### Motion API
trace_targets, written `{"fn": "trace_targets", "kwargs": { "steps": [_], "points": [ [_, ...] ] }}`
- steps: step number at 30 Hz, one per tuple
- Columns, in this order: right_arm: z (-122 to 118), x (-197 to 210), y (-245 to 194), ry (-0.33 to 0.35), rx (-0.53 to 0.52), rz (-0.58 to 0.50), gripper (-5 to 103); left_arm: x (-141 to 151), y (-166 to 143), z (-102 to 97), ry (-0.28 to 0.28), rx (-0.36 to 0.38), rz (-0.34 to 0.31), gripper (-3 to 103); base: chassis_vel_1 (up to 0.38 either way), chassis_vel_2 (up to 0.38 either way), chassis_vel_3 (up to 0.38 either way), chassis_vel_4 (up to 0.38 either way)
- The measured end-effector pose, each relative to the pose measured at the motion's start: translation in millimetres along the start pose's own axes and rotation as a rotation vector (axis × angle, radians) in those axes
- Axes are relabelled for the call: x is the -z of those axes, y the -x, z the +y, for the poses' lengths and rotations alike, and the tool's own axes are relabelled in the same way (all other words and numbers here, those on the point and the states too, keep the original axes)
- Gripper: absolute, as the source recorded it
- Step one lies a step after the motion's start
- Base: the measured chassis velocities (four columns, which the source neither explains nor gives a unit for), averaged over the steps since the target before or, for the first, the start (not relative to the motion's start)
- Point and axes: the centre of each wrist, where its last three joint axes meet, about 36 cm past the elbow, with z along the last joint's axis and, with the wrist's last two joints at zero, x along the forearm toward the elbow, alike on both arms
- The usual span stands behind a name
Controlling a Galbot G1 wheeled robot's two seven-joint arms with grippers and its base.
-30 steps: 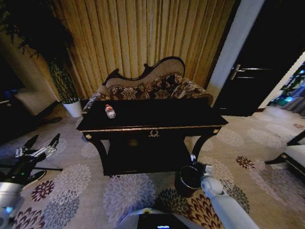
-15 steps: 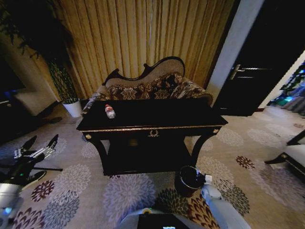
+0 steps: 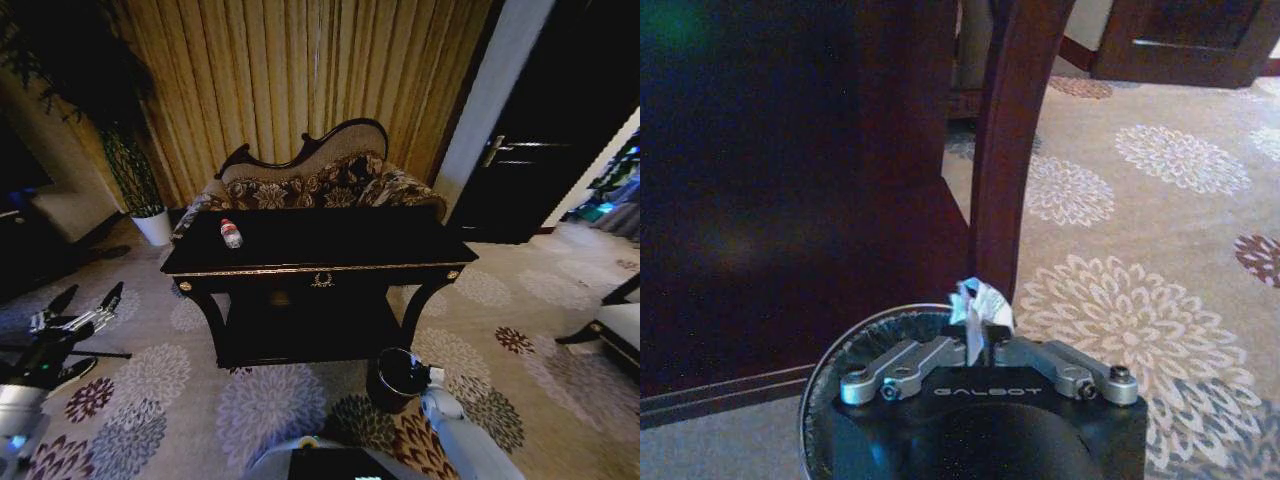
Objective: Move to the front of the table and place the trash on the table into the trash bin.
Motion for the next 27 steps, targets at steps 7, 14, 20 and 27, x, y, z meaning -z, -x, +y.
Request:
{"fn": "trace_targets", "kwargs": {
  "steps": [7,14,20,27],
  "points": [
    [-1.9,-0.4,-1.0,-0.020,0.002,0.014,35,-0.6,-0.5,0.2,0.001,0.003,-0.006,100,0.000,0.000,0.000,0.000],
    [-0.4,-0.3,-1.4,-0.019,0.007,0.016,62,-1.7,-1.4,1.8,0.002,0.006,-0.005,100,0.000,0.000,0.000,0.000],
    [0.0,0.4,-1.3,-0.018,0.007,0.015,84,-2.0,-1.3,2.2,0.001,0.007,-0.007,100,0.000,0.000,0.000,0.000],
    [-0.6,0.7,-1.2,-0.018,0.006,0.016,100,-4.0,-1.6,1.5,-0.005,0.009,-0.008,100,0.000,0.000,0.000,0.000]
  ]
}}
